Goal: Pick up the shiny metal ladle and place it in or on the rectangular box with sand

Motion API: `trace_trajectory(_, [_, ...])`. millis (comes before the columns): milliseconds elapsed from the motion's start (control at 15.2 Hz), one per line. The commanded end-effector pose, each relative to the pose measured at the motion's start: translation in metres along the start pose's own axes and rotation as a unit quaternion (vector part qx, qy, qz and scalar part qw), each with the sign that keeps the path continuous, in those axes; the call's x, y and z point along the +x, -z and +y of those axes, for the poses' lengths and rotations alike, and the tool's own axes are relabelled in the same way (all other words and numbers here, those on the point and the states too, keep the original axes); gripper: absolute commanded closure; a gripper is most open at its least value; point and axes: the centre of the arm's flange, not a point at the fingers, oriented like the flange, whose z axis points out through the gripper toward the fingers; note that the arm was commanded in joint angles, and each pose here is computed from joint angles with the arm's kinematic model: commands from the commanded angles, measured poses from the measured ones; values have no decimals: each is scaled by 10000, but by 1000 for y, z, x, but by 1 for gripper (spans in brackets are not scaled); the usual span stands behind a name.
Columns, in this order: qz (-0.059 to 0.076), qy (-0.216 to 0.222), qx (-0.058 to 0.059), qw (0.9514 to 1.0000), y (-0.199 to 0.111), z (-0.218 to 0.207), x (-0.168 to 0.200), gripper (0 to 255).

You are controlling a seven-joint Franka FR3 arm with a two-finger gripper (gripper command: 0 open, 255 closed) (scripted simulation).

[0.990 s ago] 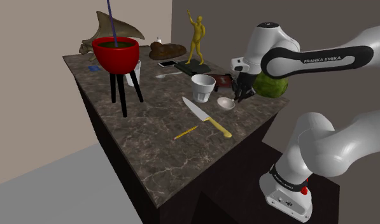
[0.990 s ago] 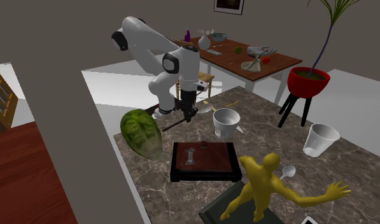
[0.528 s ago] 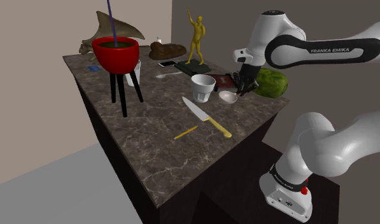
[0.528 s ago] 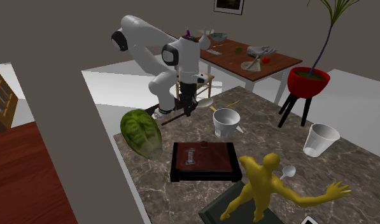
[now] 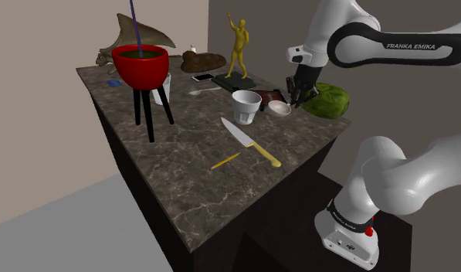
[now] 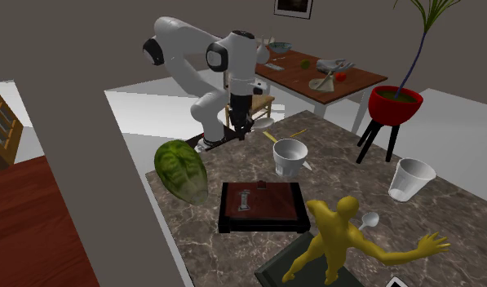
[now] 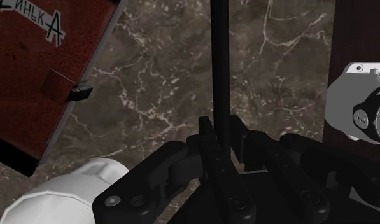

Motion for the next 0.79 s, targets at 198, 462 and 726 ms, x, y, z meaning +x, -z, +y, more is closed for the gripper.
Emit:
trace_trajectory(198, [1,0,2,10000,7,39,-13,255])
trace_trajectory(462, [1,0,2,10000,3,89,-30,255])
trace_trajectory(726, [1,0,2,10000,-2,138,-47,255])
